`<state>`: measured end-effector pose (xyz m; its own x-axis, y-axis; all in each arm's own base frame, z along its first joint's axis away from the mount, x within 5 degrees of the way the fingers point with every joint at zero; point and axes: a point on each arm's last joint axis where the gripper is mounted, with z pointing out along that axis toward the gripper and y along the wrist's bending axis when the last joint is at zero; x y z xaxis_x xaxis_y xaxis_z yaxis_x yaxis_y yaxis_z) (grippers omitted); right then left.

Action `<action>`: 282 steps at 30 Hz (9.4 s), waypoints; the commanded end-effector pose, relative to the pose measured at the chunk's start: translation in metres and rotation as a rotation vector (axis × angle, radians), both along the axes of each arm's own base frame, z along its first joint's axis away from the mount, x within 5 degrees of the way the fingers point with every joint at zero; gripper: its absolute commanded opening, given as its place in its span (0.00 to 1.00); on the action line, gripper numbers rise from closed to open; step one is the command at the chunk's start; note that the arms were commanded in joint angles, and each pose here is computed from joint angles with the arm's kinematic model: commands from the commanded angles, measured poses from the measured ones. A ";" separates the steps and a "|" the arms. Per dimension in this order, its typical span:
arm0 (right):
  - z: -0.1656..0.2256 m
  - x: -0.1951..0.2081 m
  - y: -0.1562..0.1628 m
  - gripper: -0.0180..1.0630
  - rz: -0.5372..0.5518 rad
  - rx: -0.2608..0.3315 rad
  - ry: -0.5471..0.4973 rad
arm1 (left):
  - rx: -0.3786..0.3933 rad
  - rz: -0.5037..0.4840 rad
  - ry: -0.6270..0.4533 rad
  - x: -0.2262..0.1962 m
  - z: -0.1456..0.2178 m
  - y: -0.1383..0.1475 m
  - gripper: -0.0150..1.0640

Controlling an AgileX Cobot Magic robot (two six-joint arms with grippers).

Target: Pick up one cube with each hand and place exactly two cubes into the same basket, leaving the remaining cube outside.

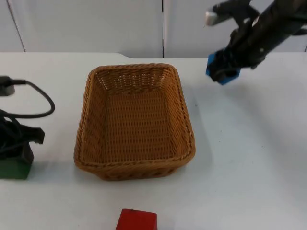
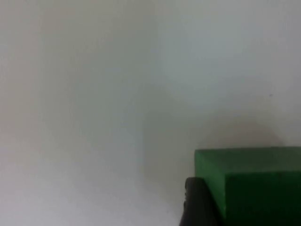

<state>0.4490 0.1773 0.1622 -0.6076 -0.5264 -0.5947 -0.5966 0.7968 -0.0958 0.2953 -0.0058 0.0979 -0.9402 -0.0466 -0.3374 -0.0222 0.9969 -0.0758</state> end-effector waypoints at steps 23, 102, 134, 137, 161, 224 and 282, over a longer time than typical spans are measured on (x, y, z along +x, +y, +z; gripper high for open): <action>0.085 -0.019 -0.004 0.02 0.020 0.046 -0.113 | -0.061 -0.035 -0.187 -0.034 0.113 -0.006 0.01; 0.015 0.009 0.148 0.02 0.201 0.182 -0.101 | -0.067 -0.548 -0.248 0.008 0.049 -0.179 0.01; -0.040 0.009 0.157 0.02 0.185 0.181 -0.017 | -0.021 -0.586 -0.243 0.013 0.028 -0.180 0.01; -0.041 0.008 0.156 0.02 0.188 0.176 -0.005 | -0.021 -0.586 -0.243 0.013 0.028 -0.180 0.01; -0.014 0.007 0.156 0.68 0.194 0.194 -0.040 | -0.022 -0.586 -0.248 0.013 0.030 -0.180 0.71; 0.125 -0.067 0.109 0.68 0.213 0.181 0.039 | -0.030 -0.618 -0.509 -0.081 0.177 -0.122 0.71; 0.142 -0.254 -0.029 0.68 0.138 0.277 -0.199 | -0.093 -0.606 -0.701 -0.209 0.253 -0.050 0.71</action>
<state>0.1988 0.1488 0.3028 -0.4133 -0.4001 -0.8180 -0.6862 0.7274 -0.0091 0.0887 -0.0578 0.3511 -0.3924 0.3348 -0.8567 0.5854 0.8093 0.0482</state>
